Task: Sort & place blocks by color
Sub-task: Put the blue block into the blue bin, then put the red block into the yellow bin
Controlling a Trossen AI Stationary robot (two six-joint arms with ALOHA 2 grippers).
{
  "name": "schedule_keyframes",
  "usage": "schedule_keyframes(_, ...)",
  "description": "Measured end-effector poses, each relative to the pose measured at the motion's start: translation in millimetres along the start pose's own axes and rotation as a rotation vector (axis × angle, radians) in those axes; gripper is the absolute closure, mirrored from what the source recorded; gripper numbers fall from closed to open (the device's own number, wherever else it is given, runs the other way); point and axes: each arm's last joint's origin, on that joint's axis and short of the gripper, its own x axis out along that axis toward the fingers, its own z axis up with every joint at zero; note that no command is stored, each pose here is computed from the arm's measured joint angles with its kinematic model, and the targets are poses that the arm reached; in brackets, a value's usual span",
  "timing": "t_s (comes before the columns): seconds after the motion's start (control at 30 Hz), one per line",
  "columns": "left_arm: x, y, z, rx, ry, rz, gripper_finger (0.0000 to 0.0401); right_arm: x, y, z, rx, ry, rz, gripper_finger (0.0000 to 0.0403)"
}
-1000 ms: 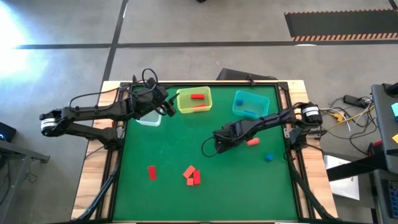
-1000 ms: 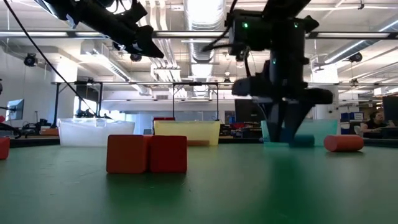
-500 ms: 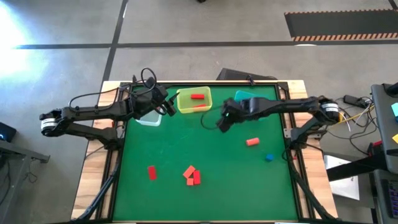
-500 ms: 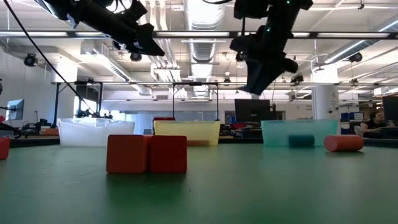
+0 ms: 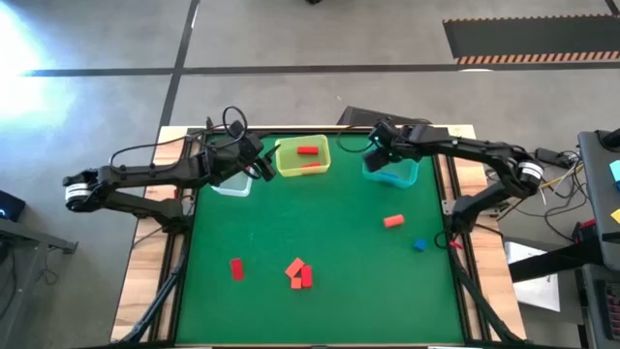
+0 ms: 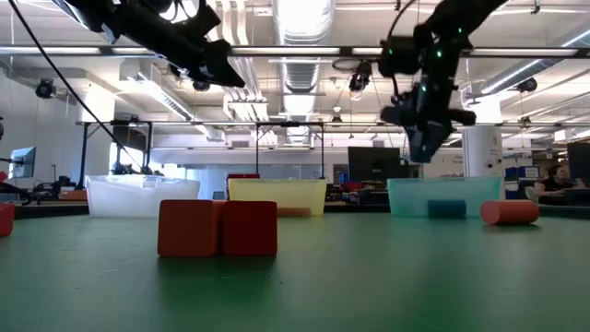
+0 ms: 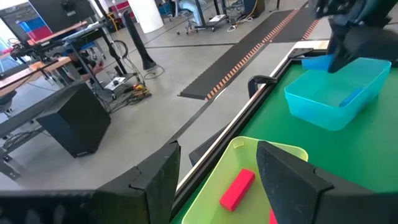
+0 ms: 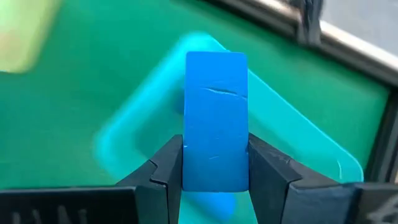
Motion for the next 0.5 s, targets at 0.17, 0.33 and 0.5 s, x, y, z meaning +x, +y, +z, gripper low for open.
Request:
schedule_keyframes(0.17, 2.2, -1.4, -1.7, 0.005, 0.009, -0.002, 0.0205, 17.6, -11.1, -5.5, 0.034, 0.049, -0.041, 0.0244)
schedule_keyframes(0.33, 2.7, -1.8, -2.1, 0.005, 0.012, -0.002, 0.0205, 18.0, -11.1, -5.3, 0.025, 0.044, -0.046, 0.0173)
schedule_keyframes(0.5, 2.6, -2.1, -2.0, -0.039, 0.012, -0.004, 0.0205, 14.6, -8.7, 0.5, 0.022, 0.01, -0.026, 0.0128)
